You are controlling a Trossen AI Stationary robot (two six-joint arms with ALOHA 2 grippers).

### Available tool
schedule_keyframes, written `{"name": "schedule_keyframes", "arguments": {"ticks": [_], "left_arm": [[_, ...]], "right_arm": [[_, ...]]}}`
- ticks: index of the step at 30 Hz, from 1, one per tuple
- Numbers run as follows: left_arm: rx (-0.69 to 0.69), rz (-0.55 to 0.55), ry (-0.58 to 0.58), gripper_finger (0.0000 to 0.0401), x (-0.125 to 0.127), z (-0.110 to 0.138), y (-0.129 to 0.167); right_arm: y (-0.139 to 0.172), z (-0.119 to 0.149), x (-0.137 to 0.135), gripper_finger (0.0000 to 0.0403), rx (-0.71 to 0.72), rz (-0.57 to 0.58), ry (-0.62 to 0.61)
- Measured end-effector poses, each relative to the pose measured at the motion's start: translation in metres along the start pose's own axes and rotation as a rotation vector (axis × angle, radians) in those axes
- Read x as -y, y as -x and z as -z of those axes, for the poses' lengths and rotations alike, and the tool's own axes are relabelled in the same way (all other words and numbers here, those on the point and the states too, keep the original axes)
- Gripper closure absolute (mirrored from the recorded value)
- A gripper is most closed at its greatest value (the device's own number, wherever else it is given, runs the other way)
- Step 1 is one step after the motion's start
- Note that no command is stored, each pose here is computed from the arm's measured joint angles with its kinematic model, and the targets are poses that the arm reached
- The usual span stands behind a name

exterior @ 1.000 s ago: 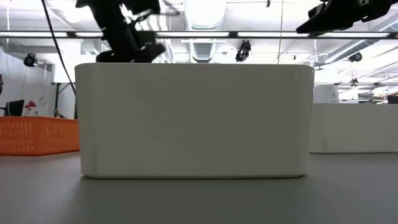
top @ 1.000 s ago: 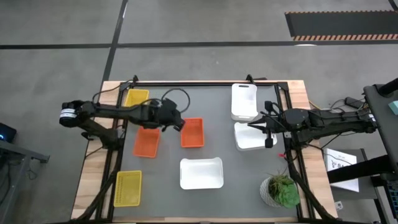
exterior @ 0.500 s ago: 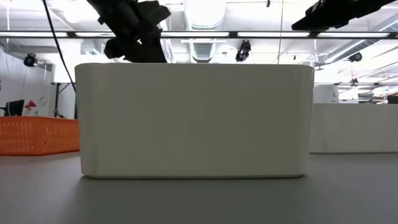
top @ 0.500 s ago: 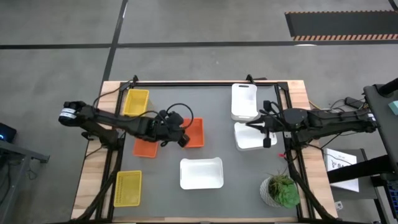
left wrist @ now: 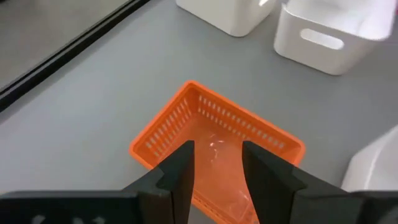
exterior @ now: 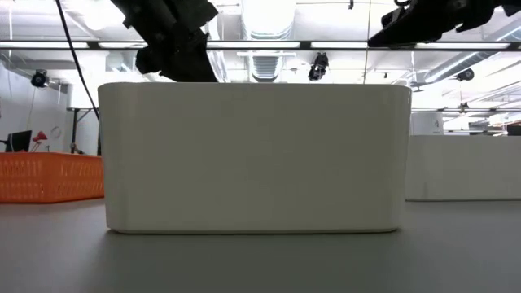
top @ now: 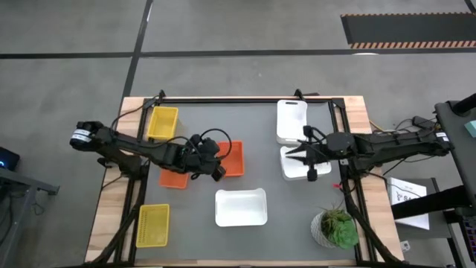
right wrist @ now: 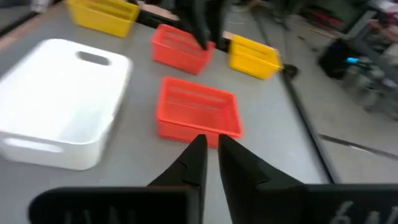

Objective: Stack baskets by color
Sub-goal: Stack the bottom white bin on top of the top white bin

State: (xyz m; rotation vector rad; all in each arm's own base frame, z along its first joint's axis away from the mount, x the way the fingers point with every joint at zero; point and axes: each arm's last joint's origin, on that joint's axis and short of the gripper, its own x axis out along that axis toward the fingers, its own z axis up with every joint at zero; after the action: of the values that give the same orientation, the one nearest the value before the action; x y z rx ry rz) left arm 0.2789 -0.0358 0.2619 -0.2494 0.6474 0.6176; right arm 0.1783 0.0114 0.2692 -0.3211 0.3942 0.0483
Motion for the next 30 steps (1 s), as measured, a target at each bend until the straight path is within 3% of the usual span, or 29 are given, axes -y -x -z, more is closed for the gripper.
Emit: {"name": "schedule_keyframes", "arguments": {"ticks": [8,12,18,30], "left_arm": [[0.008,0.000,-0.028,0.0283,0.003,0.002,0.002],[0.019,-0.015,-0.051,0.0283,0.002,0.002,0.002],[0.020,-0.017,-0.076,0.0283,0.002,0.002,0.002],[0.019,-0.020,-0.154,0.0283,0.002,0.001,0.002]], "right_arm": [[-0.026,-0.016,-0.003,0.0262,-0.041,-0.201,0.043],[-0.047,-0.024,-0.007,0.0231,-0.075,-0.350,0.119],[-0.078,-0.028,-0.022,0.0224,-0.157,-0.505,0.258],[-0.133,-0.035,-0.065,0.0245,-0.391,-0.719,0.361]]}}
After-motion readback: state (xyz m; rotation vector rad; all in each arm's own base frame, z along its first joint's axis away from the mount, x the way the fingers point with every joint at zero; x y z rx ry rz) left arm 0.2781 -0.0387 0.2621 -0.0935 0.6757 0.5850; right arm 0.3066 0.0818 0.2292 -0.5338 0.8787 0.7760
